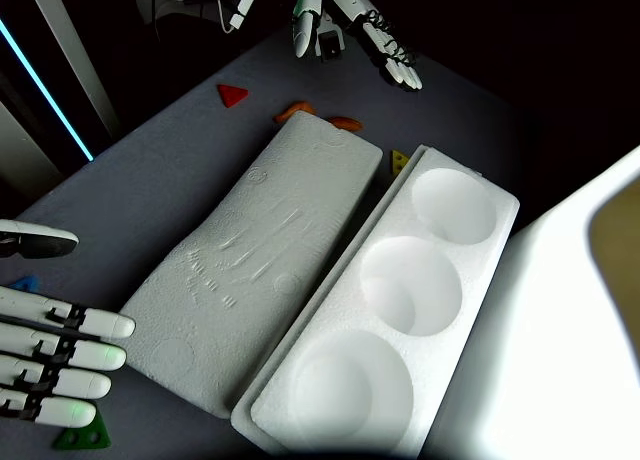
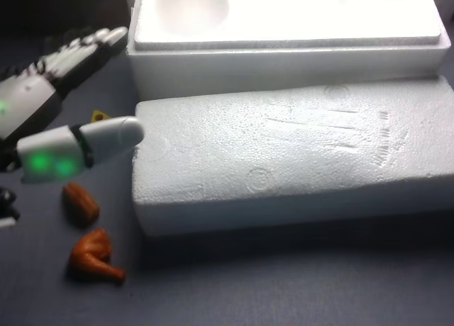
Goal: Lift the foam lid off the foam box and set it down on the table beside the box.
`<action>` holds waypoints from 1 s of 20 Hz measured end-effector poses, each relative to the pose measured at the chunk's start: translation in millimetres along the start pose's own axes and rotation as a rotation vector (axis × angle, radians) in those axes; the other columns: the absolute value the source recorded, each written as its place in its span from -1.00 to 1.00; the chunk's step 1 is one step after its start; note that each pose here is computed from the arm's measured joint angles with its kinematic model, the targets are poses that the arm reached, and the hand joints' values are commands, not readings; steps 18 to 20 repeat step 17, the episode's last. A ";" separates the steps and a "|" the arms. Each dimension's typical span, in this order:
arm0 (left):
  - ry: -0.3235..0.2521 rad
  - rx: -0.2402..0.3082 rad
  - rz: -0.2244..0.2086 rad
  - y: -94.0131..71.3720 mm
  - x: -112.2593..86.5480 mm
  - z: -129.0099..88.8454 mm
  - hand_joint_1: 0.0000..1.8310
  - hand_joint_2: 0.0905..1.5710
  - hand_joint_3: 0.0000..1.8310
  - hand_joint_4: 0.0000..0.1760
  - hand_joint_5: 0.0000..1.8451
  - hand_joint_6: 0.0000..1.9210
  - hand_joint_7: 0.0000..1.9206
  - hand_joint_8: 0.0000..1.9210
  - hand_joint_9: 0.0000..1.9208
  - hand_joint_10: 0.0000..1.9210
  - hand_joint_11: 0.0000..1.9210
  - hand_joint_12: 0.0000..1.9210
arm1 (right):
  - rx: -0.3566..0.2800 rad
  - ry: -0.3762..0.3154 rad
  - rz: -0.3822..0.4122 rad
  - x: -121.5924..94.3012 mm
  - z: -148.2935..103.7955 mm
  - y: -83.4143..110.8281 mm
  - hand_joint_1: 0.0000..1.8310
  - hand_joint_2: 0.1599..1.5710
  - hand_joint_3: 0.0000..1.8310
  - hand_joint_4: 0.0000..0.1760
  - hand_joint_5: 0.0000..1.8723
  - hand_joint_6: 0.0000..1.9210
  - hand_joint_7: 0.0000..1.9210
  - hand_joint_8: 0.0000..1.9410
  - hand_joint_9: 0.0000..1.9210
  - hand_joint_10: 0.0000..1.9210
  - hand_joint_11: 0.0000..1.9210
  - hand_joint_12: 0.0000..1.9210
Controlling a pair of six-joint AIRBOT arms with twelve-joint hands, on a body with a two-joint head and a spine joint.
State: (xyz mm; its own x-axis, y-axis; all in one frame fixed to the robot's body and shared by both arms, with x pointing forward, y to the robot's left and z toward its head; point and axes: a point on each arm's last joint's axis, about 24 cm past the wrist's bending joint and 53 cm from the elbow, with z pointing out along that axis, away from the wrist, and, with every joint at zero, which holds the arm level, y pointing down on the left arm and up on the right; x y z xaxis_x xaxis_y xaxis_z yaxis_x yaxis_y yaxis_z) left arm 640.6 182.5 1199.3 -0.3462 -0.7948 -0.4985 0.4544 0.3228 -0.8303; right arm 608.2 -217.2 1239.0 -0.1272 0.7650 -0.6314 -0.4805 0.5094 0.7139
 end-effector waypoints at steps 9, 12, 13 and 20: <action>0.084 0.117 0.121 -35.7 5.8 46.7 -0.85 0.48 -0.99 0.23 -1.00 -1.00 -1.00 -1.00 -1.00 -1.00 -1.00 -1.00 | -0.148 0.053 -0.072 15.7 50.9 40.2 -0.83 0.64 -1.00 -1.00 -1.00 -1.00 -1.00 -1.00 -1.00 -1.00 -1.00 0.31; 0.098 0.130 0.129 -39.9 10.2 53.4 -0.85 0.48 -0.99 0.23 -1.00 -1.00 -1.00 -1.00 -1.00 -1.00 -1.00 -1.00 | -0.151 0.050 -0.077 15.3 55.6 39.3 -0.84 0.63 -1.00 -1.00 -1.00 -1.00 -1.00 -1.00 -0.99 -0.99 -1.00 0.68; 0.099 0.135 0.130 -40.9 10.4 54.5 -0.85 0.48 -0.99 0.23 -1.00 -1.00 -1.00 -1.00 -1.00 -1.00 -1.00 -1.00 | -0.142 0.057 -0.075 17.7 56.0 37.3 -0.84 0.63 -1.00 -1.00 -1.00 -1.00 -1.00 -1.00 -0.99 -0.99 -1.00 0.69; 0.096 0.146 0.130 -44.5 9.3 55.6 -0.84 0.45 -1.00 -0.46 -1.00 -1.00 -1.00 -1.00 -1.00 -1.00 -1.00 -1.00 | -0.146 0.063 -0.078 19.2 55.8 38.1 -0.87 0.64 -1.00 -1.00 -1.00 -1.00 -1.00 -1.00 -1.00 -1.00 -1.00 0.69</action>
